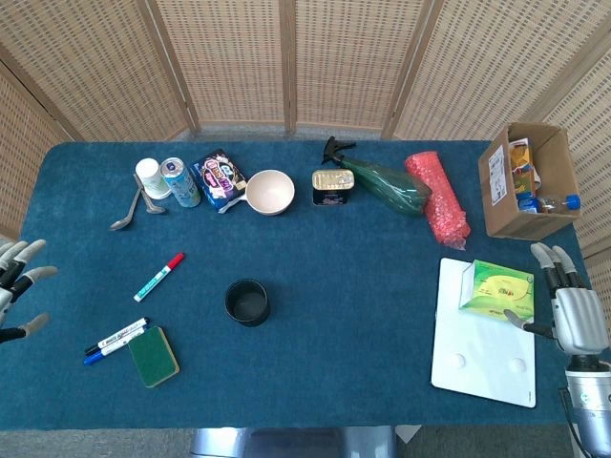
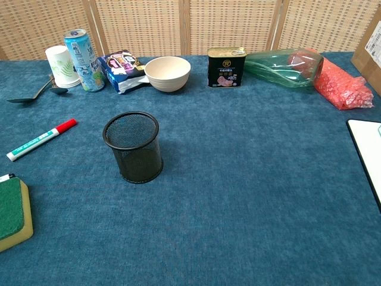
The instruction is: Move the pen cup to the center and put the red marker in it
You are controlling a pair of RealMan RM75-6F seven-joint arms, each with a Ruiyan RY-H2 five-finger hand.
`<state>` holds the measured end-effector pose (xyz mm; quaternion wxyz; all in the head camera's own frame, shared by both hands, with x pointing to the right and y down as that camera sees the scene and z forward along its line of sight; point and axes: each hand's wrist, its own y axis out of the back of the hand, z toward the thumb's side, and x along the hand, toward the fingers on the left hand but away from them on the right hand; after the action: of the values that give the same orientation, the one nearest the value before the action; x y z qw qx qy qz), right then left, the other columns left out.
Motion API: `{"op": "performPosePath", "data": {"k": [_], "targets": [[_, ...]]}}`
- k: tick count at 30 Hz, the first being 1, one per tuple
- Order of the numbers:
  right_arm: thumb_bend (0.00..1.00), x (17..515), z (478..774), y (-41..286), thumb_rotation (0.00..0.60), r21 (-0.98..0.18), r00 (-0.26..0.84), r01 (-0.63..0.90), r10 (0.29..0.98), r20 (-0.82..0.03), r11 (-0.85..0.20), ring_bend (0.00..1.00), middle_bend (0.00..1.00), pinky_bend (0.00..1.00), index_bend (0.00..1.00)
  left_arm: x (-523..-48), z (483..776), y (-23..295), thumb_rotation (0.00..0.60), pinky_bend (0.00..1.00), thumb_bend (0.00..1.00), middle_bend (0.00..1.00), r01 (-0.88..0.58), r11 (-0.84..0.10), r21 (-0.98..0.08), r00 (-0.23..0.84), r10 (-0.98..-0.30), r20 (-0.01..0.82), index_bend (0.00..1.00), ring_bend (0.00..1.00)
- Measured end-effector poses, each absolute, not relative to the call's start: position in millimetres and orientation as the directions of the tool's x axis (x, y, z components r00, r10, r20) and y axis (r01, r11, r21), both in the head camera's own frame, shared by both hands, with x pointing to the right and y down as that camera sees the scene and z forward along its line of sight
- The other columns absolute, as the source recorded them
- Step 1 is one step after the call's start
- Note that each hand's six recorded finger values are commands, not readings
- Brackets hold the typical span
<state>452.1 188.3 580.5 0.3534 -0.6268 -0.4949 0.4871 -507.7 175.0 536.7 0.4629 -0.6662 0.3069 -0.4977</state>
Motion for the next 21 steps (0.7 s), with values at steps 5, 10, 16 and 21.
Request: {"op": "performPosePath", "data": {"k": [5,10,16,21], "targets": [[0.0,451.4,578.7,187.8,0.6,-0.924,0.036,0.287,0.967,-0.253,-0.253,0.0,0.05,0.28,0.0,-510.3,553.2,159.4,0.6,0.13,0.27,0.0,0.197,-0.301,-0.933,0.44,-0.824,0.358,0.12,0.0],[0.0,448.7,576.9,188.2,0.6,-0.921,0.044,0.299,0.968,-0.249,-0.25,0.0,0.05,0.28,0.0,-495.5,579.6,140.2,0.6,0.15,0.27,0.0,0.365,-0.179,-0.913,0.577,-0.726,0.373,0.08,0.0],[0.0,448.4,575.6,189.2,0.6,-0.919,0.046,0.305,0.967,-0.25,-0.252,0.0,0.05,0.28,0.0,-447.6,622.5,123.9,0.6,0.16,0.27,0.0,0.459,-0.059,-0.887,0.707,-0.581,0.404,0.08,0.0],[0.0,447.0,574.6,189.4,0.6,-0.915,0.048,0.315,0.967,-0.249,-0.251,0.0,0.05,0.27,0.0,-431.2,641.4,121.6,0.6,0.17,0.27,0.0,0.521,0.0,-0.853,0.739,-0.501,0.451,0.08,0.0]]}}
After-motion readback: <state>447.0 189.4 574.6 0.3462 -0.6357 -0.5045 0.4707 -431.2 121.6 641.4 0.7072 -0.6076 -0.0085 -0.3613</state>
